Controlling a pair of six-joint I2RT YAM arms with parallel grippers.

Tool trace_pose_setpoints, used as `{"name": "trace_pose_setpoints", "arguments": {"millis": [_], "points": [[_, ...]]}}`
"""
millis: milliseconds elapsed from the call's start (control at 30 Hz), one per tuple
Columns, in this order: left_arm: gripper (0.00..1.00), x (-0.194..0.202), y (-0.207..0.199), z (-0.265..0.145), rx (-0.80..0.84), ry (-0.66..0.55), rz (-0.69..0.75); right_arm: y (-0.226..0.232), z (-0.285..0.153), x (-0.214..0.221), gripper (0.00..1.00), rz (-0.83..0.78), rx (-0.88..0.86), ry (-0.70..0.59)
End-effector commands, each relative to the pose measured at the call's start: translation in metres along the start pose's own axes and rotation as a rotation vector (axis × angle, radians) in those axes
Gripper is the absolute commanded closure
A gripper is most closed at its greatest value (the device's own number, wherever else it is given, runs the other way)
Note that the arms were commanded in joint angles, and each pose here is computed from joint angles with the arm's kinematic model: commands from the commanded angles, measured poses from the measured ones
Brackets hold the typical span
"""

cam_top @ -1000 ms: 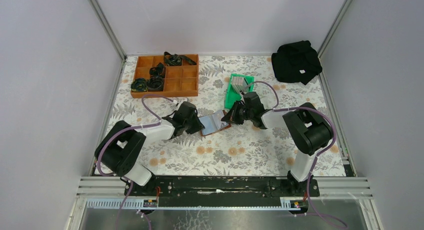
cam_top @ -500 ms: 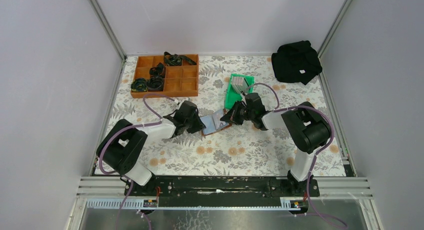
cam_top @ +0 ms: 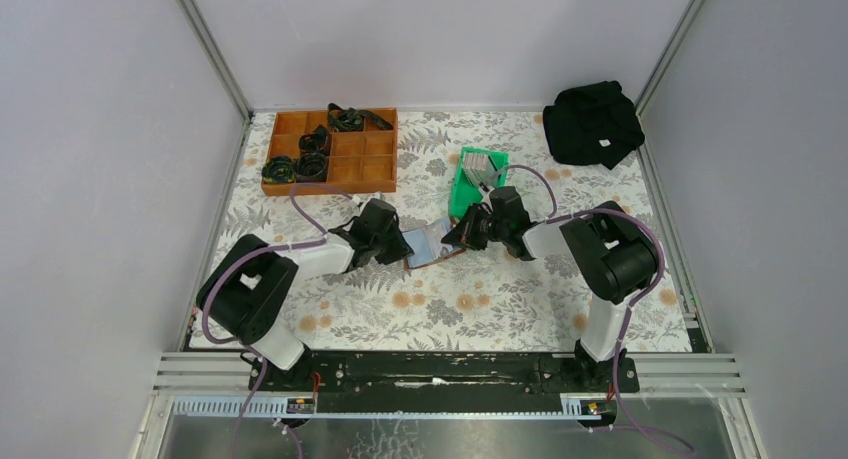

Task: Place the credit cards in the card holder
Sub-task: Insert the credit card into the card holder.

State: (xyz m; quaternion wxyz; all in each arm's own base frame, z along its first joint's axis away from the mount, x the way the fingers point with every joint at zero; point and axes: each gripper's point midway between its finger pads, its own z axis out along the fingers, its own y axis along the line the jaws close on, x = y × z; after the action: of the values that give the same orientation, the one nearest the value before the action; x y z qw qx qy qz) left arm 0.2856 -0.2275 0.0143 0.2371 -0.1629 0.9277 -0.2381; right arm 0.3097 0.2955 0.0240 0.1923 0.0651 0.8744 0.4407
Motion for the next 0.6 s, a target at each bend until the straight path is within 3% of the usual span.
{"name": "trace_pose_setpoints", "arguments": {"millis": [0,567], "points": [[0.74,0.038,0.053,0.007,-0.176,0.125,0.050,-0.022,0.000,0.009,1.00,-0.058,0.089,0.030],[0.74,0.038,0.051,0.012,-0.171,0.134,0.050,-0.028,0.012,0.025,1.00,-0.105,0.122,0.080]]}}
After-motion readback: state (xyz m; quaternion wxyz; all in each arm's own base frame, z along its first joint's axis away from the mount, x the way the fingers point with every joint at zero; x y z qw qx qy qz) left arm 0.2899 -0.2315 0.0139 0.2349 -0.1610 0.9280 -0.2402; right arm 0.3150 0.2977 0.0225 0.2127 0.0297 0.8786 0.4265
